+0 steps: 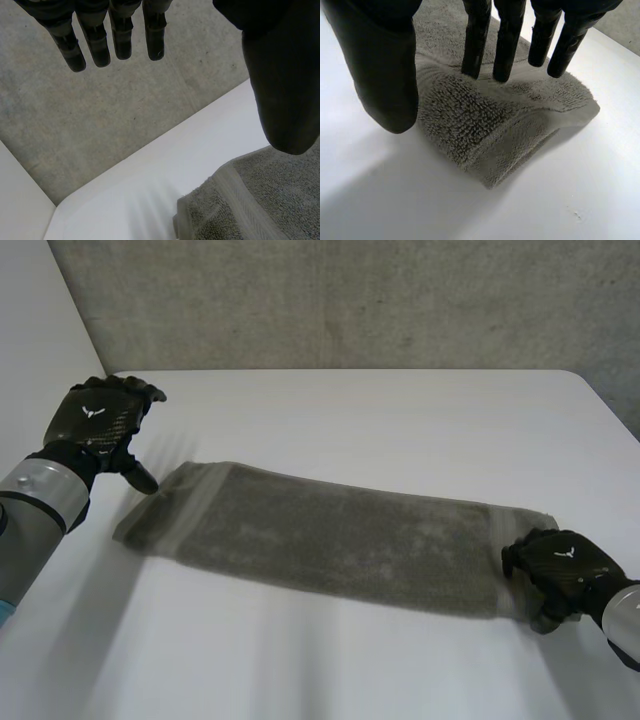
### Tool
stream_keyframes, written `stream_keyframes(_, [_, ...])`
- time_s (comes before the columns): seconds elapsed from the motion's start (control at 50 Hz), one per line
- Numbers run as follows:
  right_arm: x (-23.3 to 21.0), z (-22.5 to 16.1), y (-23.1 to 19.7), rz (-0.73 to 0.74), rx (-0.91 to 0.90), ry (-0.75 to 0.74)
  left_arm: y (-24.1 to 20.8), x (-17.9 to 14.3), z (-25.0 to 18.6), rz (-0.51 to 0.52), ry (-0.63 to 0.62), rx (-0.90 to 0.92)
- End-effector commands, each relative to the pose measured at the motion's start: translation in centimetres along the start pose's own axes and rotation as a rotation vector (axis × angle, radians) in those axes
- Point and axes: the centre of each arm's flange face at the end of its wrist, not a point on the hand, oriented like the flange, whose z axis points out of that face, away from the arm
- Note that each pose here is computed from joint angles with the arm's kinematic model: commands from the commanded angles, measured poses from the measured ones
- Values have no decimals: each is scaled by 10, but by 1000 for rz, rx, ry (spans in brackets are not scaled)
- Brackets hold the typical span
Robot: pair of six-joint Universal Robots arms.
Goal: Fold the towel.
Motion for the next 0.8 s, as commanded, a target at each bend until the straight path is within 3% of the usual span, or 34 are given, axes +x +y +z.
stream_keyframes(0.02, [4, 11, 7, -4, -1, 25, 2, 1, 1, 4, 2, -5])
stream_keyframes(0.3, [45, 15, 12, -59, -15, 135, 4, 0, -1, 2, -1, -12])
stream_keyframes(0.4, [75, 15, 4, -113, -15, 204, 5, -2, -1, 1, -6, -16])
stream_keyframes(0.52, [143, 6, -14, -133, -15, 350, 7, -2, -3, -1, -8, -25])
stream_keyframes(0.68, [182, -6, -68, -180, 76, 429, 5, 1, -5, 0, -3, -20])
stream_keyframes(0.8, [135, -3, -150, -213, 303, 330, 4, 2, -5, 1, 2, -16])
